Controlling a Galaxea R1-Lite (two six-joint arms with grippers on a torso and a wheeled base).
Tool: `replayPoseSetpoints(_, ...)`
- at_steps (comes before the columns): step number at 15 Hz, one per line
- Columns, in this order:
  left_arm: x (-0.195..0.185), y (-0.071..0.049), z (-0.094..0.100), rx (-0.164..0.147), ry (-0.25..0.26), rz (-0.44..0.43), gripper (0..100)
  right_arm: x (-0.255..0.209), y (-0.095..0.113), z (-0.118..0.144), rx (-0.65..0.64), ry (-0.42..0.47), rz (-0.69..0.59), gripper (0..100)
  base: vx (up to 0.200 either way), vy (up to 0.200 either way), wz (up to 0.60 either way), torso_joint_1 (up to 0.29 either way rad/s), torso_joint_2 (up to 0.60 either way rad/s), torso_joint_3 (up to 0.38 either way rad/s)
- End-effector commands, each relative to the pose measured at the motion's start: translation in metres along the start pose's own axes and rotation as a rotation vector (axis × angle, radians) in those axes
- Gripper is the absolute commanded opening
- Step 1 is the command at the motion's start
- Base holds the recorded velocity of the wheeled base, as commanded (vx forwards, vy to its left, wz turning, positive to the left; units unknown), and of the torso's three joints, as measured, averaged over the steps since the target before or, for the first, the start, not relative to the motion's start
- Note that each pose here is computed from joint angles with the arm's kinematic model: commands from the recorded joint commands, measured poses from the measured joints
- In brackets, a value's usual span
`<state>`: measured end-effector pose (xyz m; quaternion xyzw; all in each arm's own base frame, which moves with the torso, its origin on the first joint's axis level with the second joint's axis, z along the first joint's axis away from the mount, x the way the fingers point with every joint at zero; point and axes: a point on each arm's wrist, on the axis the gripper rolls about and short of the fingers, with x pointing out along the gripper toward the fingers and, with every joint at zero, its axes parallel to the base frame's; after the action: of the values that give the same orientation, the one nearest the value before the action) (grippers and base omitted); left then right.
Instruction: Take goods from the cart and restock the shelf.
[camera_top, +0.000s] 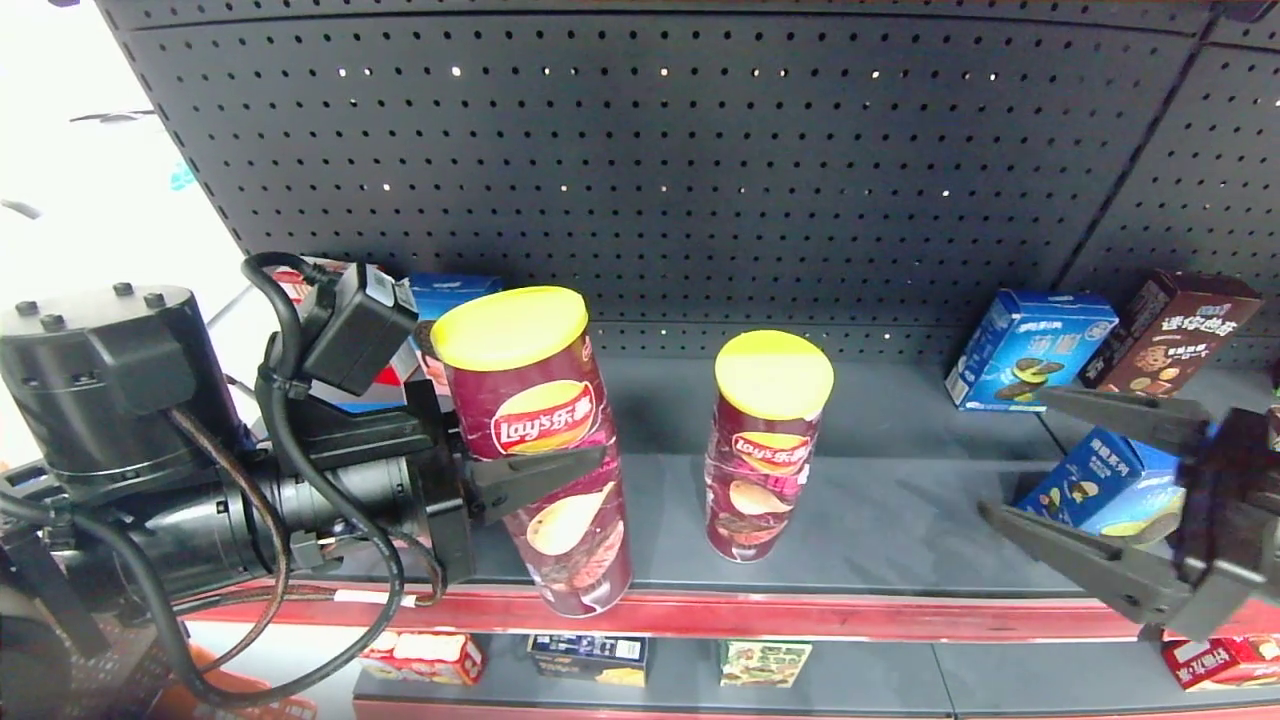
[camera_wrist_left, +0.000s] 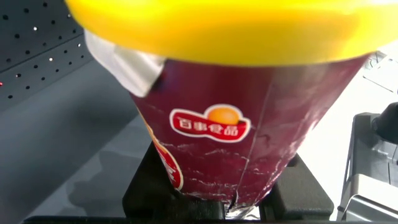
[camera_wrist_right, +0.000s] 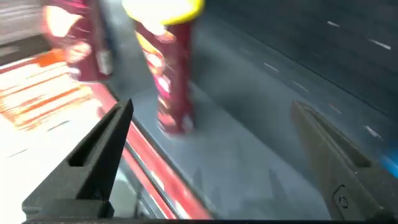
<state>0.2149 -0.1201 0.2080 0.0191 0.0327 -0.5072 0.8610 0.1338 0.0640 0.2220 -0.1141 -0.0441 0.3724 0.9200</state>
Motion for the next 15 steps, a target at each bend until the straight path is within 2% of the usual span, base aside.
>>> replayPoseSetpoints(1,0.001,0.0,0.0,0.0,0.0,-0.002,0,-0.086,0.031,-0.013,0.018,0.02,-0.248,100,0.0,0.0,0.0,0.0,0.0,0.0)
replayPoseSetpoints(2,0.001,0.0,0.001,0.001,-0.001,-0.003,0,-0.095,0.037,-0.024,0.036,0.044,-0.27,100,0.0,0.0,0.0,0.0,0.0,0.0)
replayPoseSetpoints(3,0.001,0.0,0.001,0.003,-0.004,-0.002,0,-0.112,0.049,-0.045,0.074,0.043,-0.32,100,0.0,0.0,0.0,0.0,0.0,0.0)
replayPoseSetpoints(5,0.002,0.001,0.006,0.011,-0.016,-0.001,0,-0.127,0.06,-0.068,0.085,0.035,-0.402,100,0.0,0.0,0.0,0.0,0.0,0.0)
replayPoseSetpoints(7,0.002,0.001,0.006,0.011,-0.016,-0.002,0,-0.141,0.072,-0.091,0.111,0.036,-0.532,100,0.0,0.0,0.0,0.0,0.0,0.0)
replayPoseSetpoints(10,0.002,0.0,0.003,0.005,-0.008,-0.004,0,-0.153,0.086,-0.114,0.121,0.072,-0.636,100,0.0,0.0,0.0,0.0,0.0,0.0)
replayPoseSetpoints(12,0.001,-0.001,0.001,0.002,-0.003,-0.008,0,-0.154,0.085,-0.117,0.141,0.096,-0.71,100,0.0,0.0,0.0,0.0,0.0,0.0)
replayPoseSetpoints(15,0.001,-0.002,0.002,0.002,-0.003,-0.009,0,-0.153,0.087,-0.121,0.163,0.128,-0.648,100,0.0,0.0,0.0,0.0,0.0,0.0)
